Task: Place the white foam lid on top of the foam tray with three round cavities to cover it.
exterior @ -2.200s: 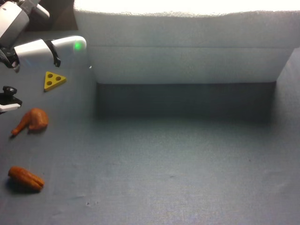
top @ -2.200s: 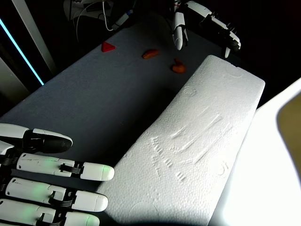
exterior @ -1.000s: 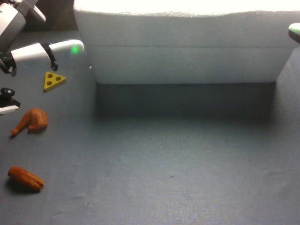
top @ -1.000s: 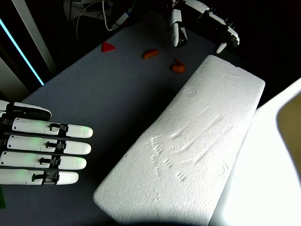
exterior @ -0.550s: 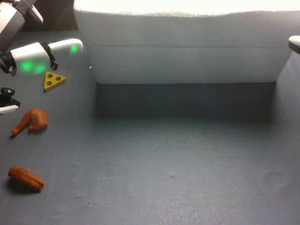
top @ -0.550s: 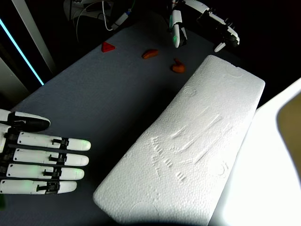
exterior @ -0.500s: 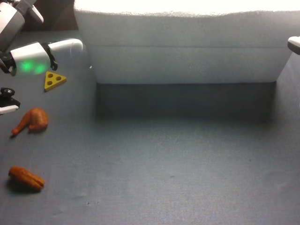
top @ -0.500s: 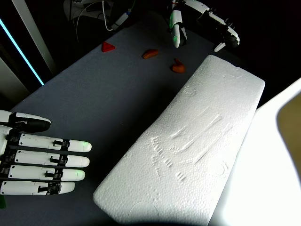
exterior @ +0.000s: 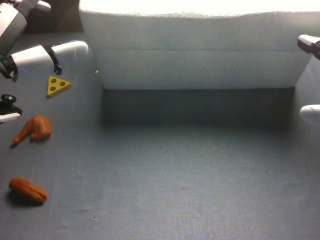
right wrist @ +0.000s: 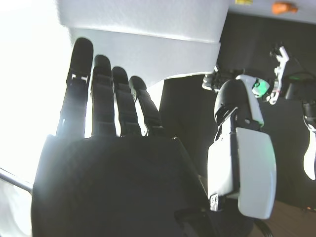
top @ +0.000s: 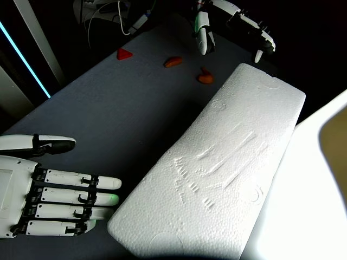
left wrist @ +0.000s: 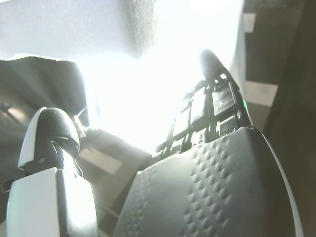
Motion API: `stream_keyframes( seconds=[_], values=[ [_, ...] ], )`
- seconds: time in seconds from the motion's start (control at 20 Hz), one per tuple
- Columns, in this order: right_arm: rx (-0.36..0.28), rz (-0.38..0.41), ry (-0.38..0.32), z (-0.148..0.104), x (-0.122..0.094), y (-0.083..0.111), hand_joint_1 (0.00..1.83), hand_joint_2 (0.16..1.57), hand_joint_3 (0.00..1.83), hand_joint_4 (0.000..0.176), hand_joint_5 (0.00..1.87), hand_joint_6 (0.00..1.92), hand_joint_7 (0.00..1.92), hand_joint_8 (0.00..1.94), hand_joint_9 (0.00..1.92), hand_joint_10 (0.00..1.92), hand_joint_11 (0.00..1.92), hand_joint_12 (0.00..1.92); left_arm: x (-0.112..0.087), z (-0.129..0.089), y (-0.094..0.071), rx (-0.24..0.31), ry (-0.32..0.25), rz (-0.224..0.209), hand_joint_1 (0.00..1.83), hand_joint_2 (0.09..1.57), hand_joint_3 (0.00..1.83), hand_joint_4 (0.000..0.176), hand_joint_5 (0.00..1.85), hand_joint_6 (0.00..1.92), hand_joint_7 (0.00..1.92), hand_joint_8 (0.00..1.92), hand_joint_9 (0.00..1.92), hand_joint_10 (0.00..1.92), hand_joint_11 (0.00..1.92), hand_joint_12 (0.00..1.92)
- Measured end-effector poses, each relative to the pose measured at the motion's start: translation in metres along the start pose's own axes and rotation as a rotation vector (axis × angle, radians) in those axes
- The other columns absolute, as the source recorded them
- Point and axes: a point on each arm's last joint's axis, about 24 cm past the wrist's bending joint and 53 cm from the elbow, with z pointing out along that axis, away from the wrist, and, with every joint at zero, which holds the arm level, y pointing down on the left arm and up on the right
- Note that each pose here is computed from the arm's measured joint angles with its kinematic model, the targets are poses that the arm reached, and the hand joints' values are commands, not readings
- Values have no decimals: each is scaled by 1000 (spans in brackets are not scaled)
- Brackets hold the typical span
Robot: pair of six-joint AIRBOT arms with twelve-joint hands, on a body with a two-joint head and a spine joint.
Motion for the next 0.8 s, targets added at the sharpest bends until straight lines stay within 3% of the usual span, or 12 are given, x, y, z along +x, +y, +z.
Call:
stream_keyframes(
  seconds=[0.2,0.25,0.35,0.4,0.55,0.65,0.7,0.75,0.8],
  values=[
    [-7,13,-18,6,-3,1,433,1132,8,0,0,0,0,0,119,28,0,1361,0,0,0,1,1,1,670,1056,0,31,0,0,0,0,0,0,0,1155],
    [-12,12,-23,7,-5,2,432,1132,7,0,0,0,0,0,119,29,0,1359,1,0,-1,4,3,2,666,1051,0,27,0,0,0,0,0,0,0,1216],
    [-6,17,-35,8,-7,-1,427,1143,7,0,0,0,15,5,159,50,0,1457,0,0,-1,3,2,1,640,1042,0,45,0,0,0,0,0,0,0,1415],
    [1,24,-37,9,-7,-3,442,1144,5,0,0,0,16,3,152,49,0,1411,0,0,0,1,0,0,646,1042,0,40,3,1,0,0,0,0,0,1491],
    [3,28,-44,10,-8,-5,435,1122,0,0,0,0,12,1,144,47,0,1364,1,-1,0,1,3,1,654,1051,0,24,9,1,0,0,0,0,0,1373],
    [2,28,-42,10,-7,-5,430,1125,0,0,0,0,0,0,112,32,0,1256,1,-1,-1,3,2,0,667,1045,0,30,13,2,0,0,0,0,0,1366],
    [1,34,-40,10,-5,-4,404,1129,0,0,0,0,0,0,39,8,0,814,0,-1,-1,3,1,2,671,1047,0,32,11,1,0,0,0,0,0,1363],
    [1,36,-37,10,-4,-3,386,1130,1,0,0,0,0,0,7,1,0,162,-1,-1,-1,5,-1,4,655,1041,0,39,7,0,0,0,0,0,0,1363],
    [0,40,-34,9,-2,-1,389,1120,0,0,0,0,0,0,1,0,0,32,-2,-1,-2,7,-3,3,653,1034,0,46,13,3,0,0,0,0,0,1362]
  ],
)
